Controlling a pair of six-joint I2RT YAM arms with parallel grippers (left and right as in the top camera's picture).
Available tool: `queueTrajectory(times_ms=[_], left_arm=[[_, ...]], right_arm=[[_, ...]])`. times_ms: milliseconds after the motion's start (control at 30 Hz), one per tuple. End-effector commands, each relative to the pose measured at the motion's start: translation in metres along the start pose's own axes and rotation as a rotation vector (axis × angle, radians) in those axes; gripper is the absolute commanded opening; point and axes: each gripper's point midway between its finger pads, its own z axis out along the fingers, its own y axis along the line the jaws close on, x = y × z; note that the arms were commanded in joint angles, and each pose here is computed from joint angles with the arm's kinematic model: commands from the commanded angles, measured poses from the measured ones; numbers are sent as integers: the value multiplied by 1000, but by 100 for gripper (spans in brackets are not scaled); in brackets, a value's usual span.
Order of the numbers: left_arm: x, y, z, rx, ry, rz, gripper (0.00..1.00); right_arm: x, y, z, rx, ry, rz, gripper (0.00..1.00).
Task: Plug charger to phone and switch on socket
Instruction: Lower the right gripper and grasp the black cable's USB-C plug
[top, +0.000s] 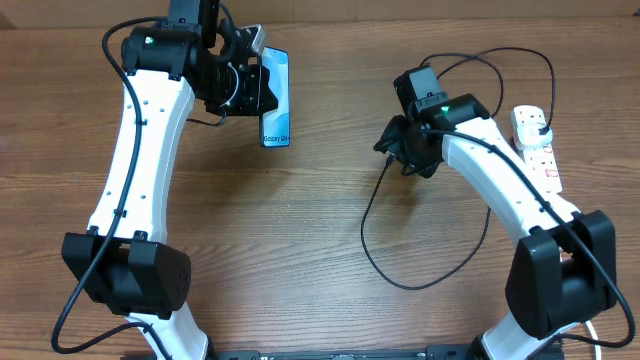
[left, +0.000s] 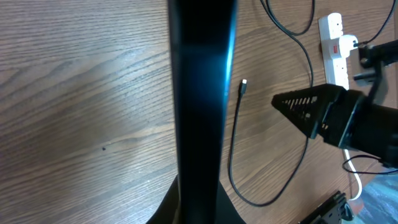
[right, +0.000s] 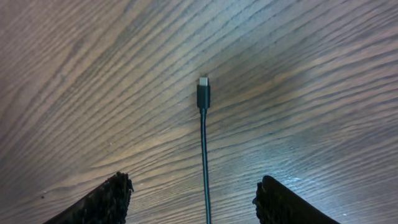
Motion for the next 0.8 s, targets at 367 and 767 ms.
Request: queueTrajectory(times_ms=[367,767], left_arm=[[-3,-6,-4,17,-15,-1,4],[-4,-6,-4,17,-20,2,4]], right_arm=[[-13,-12,41,173,101,-68,68],[-12,2,66,145,81,-68,59]])
